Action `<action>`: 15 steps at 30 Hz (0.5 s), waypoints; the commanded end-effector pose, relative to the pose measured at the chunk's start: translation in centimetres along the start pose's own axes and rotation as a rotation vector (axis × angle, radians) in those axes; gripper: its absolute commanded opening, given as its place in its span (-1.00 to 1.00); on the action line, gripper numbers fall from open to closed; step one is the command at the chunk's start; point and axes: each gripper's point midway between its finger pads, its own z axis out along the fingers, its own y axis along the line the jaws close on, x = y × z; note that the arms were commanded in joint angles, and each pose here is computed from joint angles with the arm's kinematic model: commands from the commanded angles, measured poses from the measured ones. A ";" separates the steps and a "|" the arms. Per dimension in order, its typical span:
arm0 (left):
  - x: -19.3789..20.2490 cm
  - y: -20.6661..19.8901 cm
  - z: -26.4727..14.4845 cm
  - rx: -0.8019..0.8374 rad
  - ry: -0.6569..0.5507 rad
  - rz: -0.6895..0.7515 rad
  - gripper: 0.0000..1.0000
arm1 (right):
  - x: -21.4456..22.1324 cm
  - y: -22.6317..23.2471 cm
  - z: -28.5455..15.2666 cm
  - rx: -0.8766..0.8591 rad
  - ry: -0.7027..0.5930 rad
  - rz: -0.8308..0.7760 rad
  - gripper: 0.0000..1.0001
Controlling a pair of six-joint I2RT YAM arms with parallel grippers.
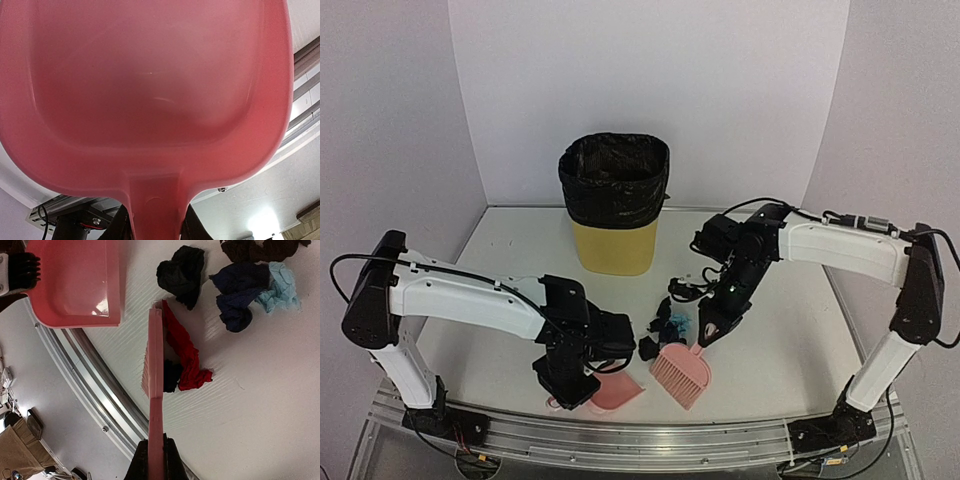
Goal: Sweep away the paper scraps from the table
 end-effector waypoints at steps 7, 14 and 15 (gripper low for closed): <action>-0.8 -0.3 -0.8 0.011 -0.045 0.064 -1.00 | -3.7 -2.1 -3.5 0.140 -0.130 -0.149 -1.00; -2.1 -0.6 -0.7 -0.002 -0.077 0.096 -1.00 | -3.1 2.3 -7.0 -0.013 -0.245 -0.204 -1.00; -2.3 -0.6 -0.6 -0.007 -0.080 0.098 -1.00 | -2.8 2.5 -7.4 -0.014 -0.257 -0.208 -1.00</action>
